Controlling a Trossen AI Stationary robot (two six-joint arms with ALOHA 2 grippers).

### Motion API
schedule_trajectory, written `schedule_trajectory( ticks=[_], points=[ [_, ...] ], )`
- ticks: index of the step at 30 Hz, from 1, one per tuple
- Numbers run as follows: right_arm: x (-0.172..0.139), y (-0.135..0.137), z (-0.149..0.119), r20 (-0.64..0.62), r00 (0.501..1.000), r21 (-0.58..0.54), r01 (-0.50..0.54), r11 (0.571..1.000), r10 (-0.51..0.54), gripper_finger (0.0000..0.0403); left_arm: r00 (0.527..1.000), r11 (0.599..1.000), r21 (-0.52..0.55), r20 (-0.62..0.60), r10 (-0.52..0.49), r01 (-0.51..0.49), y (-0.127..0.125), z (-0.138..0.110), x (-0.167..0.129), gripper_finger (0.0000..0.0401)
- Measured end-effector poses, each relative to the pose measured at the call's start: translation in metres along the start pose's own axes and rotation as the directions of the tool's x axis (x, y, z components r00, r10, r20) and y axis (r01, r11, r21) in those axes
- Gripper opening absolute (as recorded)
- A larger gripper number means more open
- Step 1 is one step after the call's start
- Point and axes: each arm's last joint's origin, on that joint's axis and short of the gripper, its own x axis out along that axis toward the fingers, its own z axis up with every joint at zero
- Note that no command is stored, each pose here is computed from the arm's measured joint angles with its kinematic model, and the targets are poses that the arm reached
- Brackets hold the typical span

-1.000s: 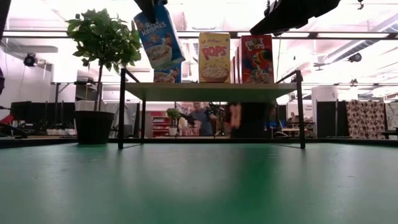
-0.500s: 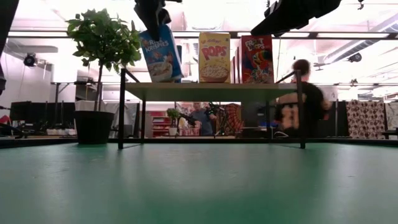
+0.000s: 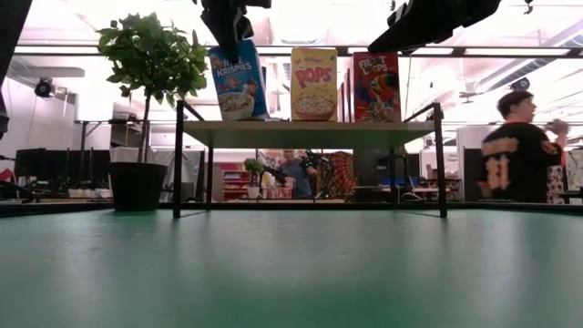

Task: Stack cereal on shelf
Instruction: Put the blue cereal box on the shelf aligned with the other blue cereal boxes

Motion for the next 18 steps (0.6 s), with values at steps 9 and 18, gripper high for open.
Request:
schedule_trajectory(
  ticks=[9,18],
  points=[
    [0.0,0.0,0.0,0.0,1.0,0.0,0.0,1.0,0.0,0.0009,0.999,1.0,0.009,0.035,0.012,-0.012,0.002,0.002,-0.007,0.0165],
    [0.0,0.0,0.0,0.0,1.0,0.0,0.0,1.0,0.0,0.0009,0.996,1.0,0.002,0.083,0.026,-0.027,0.004,0.004,-0.021,0.0165]
  ],
)
